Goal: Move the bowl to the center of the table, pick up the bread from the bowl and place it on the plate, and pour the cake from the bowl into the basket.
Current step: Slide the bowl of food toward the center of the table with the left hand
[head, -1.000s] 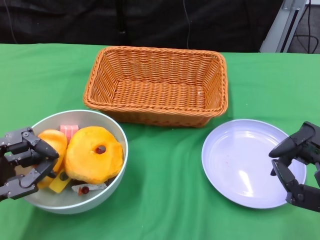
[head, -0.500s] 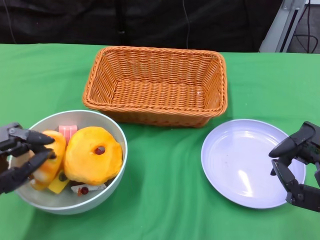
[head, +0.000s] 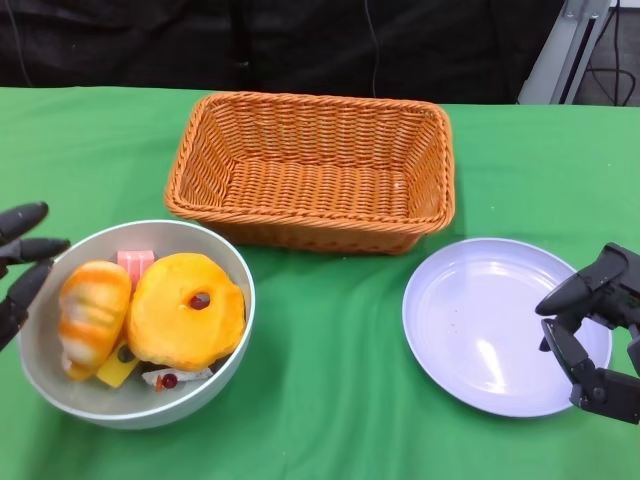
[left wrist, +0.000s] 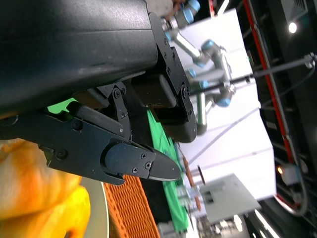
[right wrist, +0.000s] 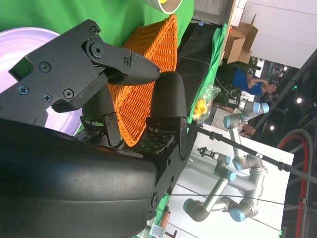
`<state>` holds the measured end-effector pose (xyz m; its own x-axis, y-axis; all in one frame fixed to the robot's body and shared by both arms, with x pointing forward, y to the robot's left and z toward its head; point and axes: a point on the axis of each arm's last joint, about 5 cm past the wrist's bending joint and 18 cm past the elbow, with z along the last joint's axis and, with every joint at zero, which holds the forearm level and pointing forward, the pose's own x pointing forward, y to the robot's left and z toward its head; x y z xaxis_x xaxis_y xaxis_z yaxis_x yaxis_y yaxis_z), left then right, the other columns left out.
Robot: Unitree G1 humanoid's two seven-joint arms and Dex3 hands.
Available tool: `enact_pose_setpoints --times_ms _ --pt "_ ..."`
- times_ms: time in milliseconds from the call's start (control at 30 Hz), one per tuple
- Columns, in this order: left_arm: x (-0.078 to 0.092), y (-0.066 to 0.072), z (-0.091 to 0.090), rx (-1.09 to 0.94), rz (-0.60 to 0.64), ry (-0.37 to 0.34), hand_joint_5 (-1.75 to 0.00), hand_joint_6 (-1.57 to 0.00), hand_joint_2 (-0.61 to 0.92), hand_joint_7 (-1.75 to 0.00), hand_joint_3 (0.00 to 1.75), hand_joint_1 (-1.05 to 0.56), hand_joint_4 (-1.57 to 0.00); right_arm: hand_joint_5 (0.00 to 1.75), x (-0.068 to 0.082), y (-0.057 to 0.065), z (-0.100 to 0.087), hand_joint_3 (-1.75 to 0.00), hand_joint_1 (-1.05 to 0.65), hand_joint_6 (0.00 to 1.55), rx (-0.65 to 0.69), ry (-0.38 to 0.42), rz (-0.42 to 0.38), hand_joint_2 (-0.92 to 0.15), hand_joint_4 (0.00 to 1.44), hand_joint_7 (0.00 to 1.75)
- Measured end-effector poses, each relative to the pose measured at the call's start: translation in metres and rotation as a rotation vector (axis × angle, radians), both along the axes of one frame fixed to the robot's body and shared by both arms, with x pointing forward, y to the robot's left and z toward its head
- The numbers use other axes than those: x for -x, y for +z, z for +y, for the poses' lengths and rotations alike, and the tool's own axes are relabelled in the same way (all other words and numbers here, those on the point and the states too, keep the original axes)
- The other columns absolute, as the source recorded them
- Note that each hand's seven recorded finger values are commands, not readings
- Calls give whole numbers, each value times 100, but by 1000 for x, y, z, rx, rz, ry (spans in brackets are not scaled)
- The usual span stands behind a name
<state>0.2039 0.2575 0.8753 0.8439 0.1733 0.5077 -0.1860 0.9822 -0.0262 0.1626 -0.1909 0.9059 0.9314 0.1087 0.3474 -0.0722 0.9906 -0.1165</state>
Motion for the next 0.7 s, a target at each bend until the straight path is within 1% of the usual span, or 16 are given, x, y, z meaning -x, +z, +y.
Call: enact_pose_setpoints --times_ms 33,67,100,167,300,533,567,600,633,667,700 --pt "0 0 1 -5 5 9 -41 -89 92 -2 23 -59 -74 154 0 0 0 -93 -11 69 0 1 -1 -53 72 124" --pt "-1 0 1 -17 15 21 -30 -85 92 -1 25 -59 -72 154 -1 0 1 -93 -10 69 -1 2 -2 -53 72 124" --pt "-2 -1 3 -32 35 35 -25 -84 92 0 26 -59 -71 154 -1 0 1 -93 -9 69 -3 5 -3 -53 72 124" --pt "-4 -2 7 -60 75 69 -19 -81 92 0 28 -60 -70 154 -1 0 2 -92 -9 69 -7 8 -4 -53 72 124" --pt "-7 1 12 -80 88 106 -17 -81 92 0 28 -60 -70 154 -1 0 2 -92 -9 69 -8 9 -4 -54 71 124" --pt "-7 -2 10 -80 106 108 -15 -81 92 0 29 -60 -71 154 -1 0 3 -92 -9 69 -9 13 -3 -54 71 124" --pt "-9 -3 11 -93 137 105 -6 -57 92 0 33 -67 -47 154 -1 0 3 -92 -11 69 -10 12 -3 -54 71 124" --pt "-14 -2 15 -131 210 92 -4 -48 92 0 36 -69 -39 154 -2 0 4 -91 -11 69 -11 16 -4 -54 71 124" --pt "-18 -1 21 -160 299 88 -2 -38 92 0 39 -71 -28 154 -3 0 6 -90 -13 69 -13 23 -6 -54 72 123" --pt "-23 0 28 -178 389 82 -1 -29 92 0 42 -73 -19 154 -4 0 7 -89 -15 70 -14 27 -5 -54 73 122" --pt "-27 3 34 -187 471 70 0 -26 92 0 44 -74 -16 154 -4 -1 7 -88 -15 70 -14 25 -1 -54 73 121"
